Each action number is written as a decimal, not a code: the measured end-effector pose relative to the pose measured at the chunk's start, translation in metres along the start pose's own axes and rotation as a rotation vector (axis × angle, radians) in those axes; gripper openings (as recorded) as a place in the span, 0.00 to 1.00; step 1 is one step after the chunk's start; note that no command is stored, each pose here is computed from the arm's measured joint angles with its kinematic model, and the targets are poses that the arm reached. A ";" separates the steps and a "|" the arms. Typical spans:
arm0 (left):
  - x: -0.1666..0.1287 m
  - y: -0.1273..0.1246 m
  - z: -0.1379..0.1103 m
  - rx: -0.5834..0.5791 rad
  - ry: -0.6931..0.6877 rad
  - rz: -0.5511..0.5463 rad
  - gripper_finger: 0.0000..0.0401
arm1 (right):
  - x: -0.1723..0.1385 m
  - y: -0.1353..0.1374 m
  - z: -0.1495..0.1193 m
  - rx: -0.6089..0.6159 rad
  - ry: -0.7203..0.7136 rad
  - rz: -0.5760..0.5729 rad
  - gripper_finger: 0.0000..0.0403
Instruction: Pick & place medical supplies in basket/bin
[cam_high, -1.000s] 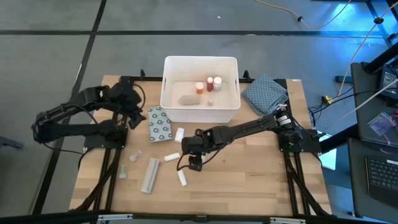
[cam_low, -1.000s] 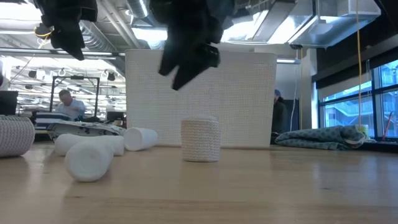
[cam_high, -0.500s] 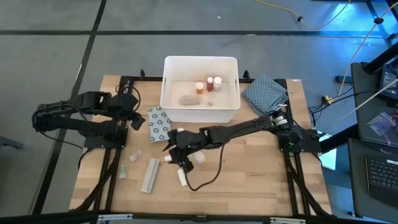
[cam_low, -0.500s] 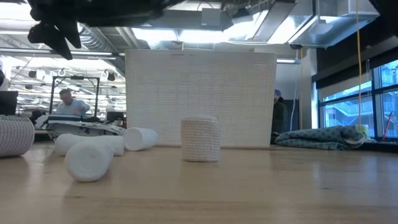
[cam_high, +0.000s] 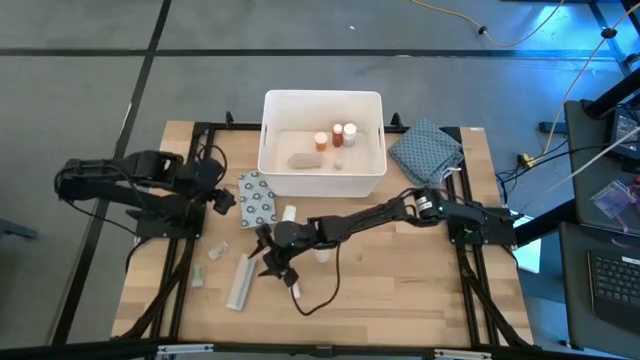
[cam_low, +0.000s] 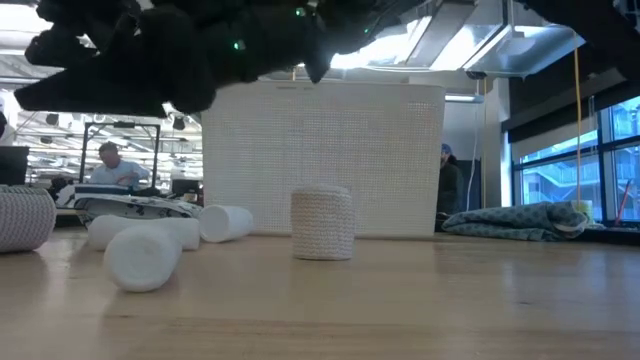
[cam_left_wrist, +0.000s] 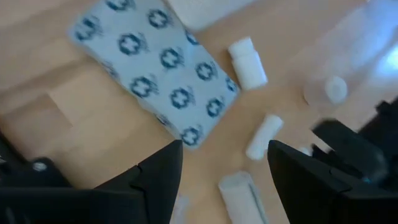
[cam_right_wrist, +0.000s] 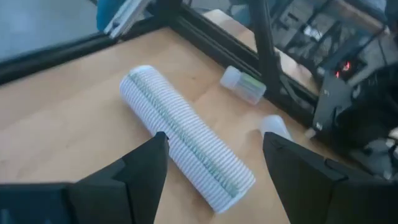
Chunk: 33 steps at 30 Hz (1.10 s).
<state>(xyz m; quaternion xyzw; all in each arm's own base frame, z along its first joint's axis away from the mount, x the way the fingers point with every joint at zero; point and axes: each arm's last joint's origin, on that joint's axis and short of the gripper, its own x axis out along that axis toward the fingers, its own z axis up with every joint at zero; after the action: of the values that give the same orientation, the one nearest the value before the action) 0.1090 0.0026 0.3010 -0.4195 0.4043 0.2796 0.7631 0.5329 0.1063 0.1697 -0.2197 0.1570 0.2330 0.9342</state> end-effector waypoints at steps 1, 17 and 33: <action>0.001 -0.003 -0.001 0.000 0.008 -0.011 0.57 | 0.000 0.000 0.001 0.023 0.002 -0.002 0.65; 0.039 -0.094 -0.084 -0.044 0.251 0.128 0.55 | -0.089 0.020 0.045 0.357 0.578 0.002 0.65; 0.103 -0.119 -0.150 -0.228 0.152 0.279 0.55 | -0.146 0.015 0.081 0.410 0.613 -0.013 0.65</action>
<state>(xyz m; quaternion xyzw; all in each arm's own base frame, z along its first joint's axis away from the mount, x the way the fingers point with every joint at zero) 0.1963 -0.1768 0.2143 -0.4631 0.4805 0.3942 0.6319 0.4184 0.1039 0.2915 -0.0887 0.4715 0.1142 0.8699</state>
